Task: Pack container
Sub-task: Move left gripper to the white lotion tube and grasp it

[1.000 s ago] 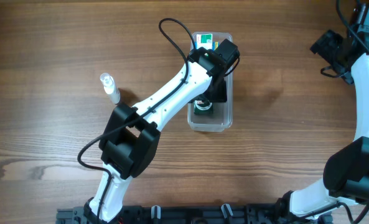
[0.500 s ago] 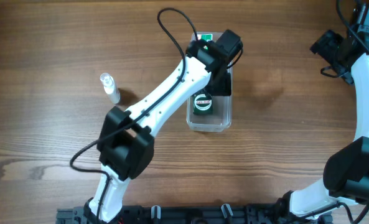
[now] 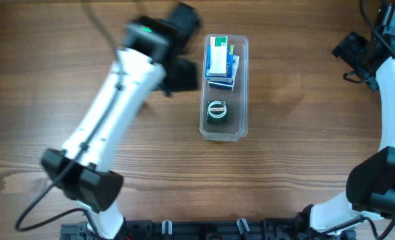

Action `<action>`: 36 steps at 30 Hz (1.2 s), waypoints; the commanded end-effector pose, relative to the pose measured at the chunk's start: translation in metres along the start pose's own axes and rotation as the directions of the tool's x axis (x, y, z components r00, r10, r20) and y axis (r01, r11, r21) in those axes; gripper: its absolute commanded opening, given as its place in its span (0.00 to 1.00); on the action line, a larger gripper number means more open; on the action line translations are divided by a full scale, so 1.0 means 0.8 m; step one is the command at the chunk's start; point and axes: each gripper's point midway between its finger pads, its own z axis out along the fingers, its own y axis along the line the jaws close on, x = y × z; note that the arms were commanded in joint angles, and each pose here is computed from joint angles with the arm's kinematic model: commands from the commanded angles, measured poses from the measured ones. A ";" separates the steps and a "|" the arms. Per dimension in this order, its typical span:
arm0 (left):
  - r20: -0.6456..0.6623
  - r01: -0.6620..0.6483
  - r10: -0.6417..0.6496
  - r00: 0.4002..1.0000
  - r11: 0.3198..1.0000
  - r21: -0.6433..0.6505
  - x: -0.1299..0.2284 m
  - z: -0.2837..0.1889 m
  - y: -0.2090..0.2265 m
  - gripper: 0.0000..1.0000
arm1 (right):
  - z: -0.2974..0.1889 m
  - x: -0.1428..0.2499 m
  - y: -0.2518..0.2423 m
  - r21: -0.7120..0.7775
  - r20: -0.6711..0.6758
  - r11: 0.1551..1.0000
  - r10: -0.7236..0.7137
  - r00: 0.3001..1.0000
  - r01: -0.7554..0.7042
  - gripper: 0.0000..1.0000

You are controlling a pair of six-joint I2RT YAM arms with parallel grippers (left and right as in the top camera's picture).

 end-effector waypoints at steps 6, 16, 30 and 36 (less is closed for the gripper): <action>-0.042 0.223 -0.227 0.973 0.971 -0.082 -0.033 0.010 0.136 1.00 | 0.008 0.006 0.002 0.006 -0.019 1.000 0.004 1.000 -0.004 1.00; -0.108 0.212 -0.216 0.971 0.976 -0.039 -0.035 0.071 0.145 1.00 | 0.008 0.006 0.002 0.005 -0.019 1.000 0.004 1.000 -0.004 1.00; -0.176 0.158 -0.165 0.970 0.986 -0.052 -0.050 0.150 0.136 1.00 | 0.008 0.007 0.002 0.006 -0.019 1.000 0.004 1.000 -0.004 1.00; -0.189 0.127 -0.142 0.972 0.988 -0.088 -0.054 0.165 0.154 1.00 | 0.008 0.006 0.002 0.006 -0.019 1.000 0.004 1.000 -0.004 1.00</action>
